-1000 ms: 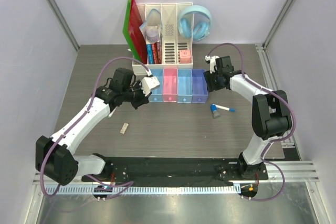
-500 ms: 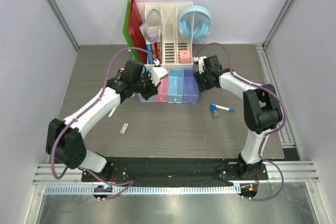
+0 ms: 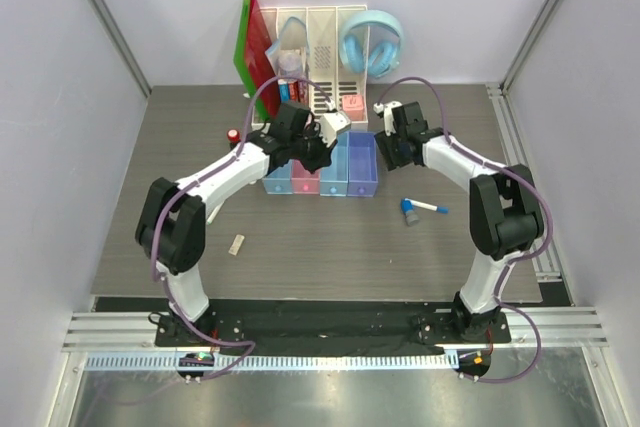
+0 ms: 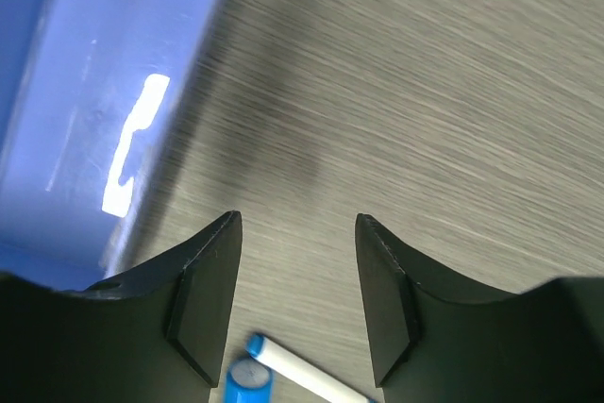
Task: Sort the stationery into containers
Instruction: Place the stationery in the storage box.
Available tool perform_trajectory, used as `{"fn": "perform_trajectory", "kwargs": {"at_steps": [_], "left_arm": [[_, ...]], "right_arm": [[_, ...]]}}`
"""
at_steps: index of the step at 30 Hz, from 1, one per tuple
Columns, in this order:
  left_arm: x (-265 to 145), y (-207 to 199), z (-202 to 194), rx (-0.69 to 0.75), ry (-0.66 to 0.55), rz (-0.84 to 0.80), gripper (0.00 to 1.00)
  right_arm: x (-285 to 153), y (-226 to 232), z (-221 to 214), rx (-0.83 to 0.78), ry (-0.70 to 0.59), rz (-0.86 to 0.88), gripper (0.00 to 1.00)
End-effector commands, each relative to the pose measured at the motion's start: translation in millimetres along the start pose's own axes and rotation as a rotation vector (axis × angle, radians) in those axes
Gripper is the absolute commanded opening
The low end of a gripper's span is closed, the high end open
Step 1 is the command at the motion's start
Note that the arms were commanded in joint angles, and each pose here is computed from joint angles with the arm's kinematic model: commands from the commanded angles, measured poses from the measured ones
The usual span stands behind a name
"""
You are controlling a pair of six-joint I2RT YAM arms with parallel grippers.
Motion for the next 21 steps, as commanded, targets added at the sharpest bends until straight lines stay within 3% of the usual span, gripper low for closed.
{"fn": "perform_trajectory", "kwargs": {"at_steps": [1,7,11,13,15,21], "left_arm": [[18.9,9.2,30.6,0.006,-0.082,0.003,0.0],[45.2,11.5,21.3,-0.007,-0.038,0.007,0.01],[53.8,15.0,10.5,-0.007,0.006,0.043,0.38],[55.5,18.9,8.2,-0.002,0.018,0.068,0.44],[55.4,20.7,8.0,0.0,0.023,0.082,0.56],[27.0,30.9,28.9,0.008,-0.012,0.163,0.63]], "right_arm": [[-41.8,-31.6,30.7,0.015,-0.128,-0.081,0.57],[-63.9,-51.1,36.7,0.046,-0.176,-0.094,0.58],[-78.5,-51.3,36.9,0.052,-0.204,-0.081,0.58],[-83.1,-50.0,36.9,0.057,-0.214,-0.073,0.58],[-88.6,-47.9,36.6,0.06,-0.225,-0.062,0.59],[-95.1,-45.6,30.3,0.07,-0.23,-0.047,0.59]]}}
Point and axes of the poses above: each gripper's point midway between its finger pads, its own x axis out along the fingers, its own y axis along the line the jaws close on, z = x × y, the point moved 2 cm from there along -x, back along the fingers, and after that the axes turned 11 degrees about x, right-handed, at the moved point
